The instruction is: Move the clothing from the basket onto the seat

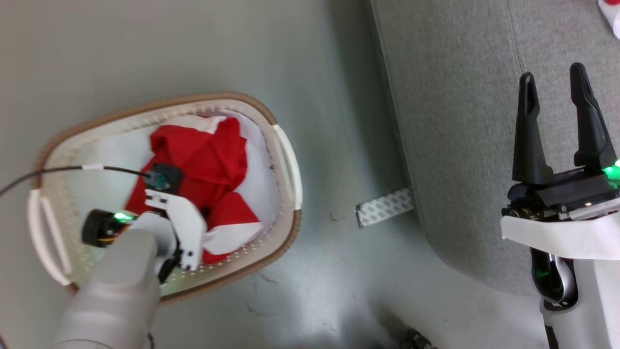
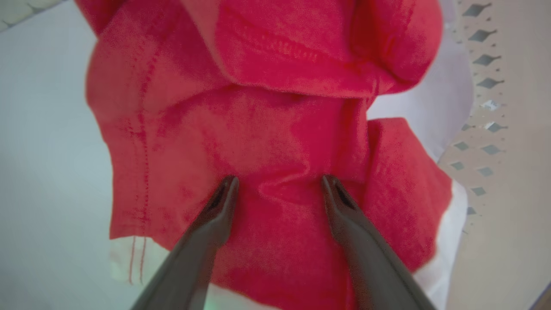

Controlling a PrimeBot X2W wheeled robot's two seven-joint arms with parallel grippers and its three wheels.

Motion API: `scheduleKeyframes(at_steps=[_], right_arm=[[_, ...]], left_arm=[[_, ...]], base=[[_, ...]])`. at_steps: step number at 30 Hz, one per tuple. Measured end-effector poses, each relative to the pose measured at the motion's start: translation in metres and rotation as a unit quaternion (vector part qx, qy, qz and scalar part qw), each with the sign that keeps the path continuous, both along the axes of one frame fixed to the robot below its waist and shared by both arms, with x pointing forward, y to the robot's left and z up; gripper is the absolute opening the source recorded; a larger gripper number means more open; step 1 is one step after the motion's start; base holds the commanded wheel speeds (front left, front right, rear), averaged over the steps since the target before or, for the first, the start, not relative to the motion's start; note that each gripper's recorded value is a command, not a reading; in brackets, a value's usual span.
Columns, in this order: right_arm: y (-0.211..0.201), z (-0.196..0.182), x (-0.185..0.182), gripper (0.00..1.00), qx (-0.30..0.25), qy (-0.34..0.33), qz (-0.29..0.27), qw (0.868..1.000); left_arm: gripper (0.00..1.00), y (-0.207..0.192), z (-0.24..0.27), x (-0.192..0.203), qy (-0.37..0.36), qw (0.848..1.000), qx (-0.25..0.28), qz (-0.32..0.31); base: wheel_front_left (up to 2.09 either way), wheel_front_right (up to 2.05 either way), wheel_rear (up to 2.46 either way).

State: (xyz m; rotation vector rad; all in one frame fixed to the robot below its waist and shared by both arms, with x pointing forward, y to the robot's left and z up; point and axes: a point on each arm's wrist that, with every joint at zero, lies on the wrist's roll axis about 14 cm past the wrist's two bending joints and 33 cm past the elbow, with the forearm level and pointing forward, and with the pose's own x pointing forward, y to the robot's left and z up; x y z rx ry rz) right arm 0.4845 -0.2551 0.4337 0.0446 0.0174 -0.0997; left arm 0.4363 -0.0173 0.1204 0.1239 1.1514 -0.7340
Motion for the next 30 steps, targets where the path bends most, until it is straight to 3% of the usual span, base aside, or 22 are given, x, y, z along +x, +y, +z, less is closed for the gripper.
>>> scheduleKeyframes(at_steps=[9,11,12,15,16,17,30], right_arm=[[-0.012,-0.019,-0.005,1.00,0.005,0.028,-0.017,0.999],[-0.013,-0.020,-0.007,1.00,0.005,0.030,-0.020,0.999],[-0.014,-0.020,-0.007,1.00,0.005,0.031,-0.021,0.999],[-0.014,-0.020,-0.007,1.00,0.005,0.031,-0.021,0.999],[-0.015,-0.020,-0.007,1.00,0.005,0.031,-0.022,0.999],[-0.015,-0.020,-0.007,1.00,0.005,0.031,-0.022,0.999],[-0.016,0.022,-0.008,1.00,-0.002,-0.017,-0.023,1.000]], left_arm=[[1.00,0.003,-0.041,-0.029,0.080,0.993,0.053,-0.066],[0.76,0.002,-0.043,-0.030,0.086,0.993,0.053,-0.067],[0.58,0.002,-0.044,-0.030,0.088,0.992,0.055,-0.068],[0.37,0.001,-0.044,-0.031,0.093,0.991,0.058,-0.074],[0.12,0.001,-0.043,-0.031,0.092,0.991,0.057,-0.077],[0.00,0.000,-0.042,-0.031,0.092,0.991,0.055,-0.076],[0.00,-0.016,0.002,-0.027,0.047,0.997,0.007,-0.063]], base=[[0.00,0.00,0.00],[0.00,0.00,0.00],[0.00,0.00,0.00],[0.00,0.00,0.00],[0.00,0.00,0.00],[0.00,0.00,0.00],[0.00,0.00,0.00]])
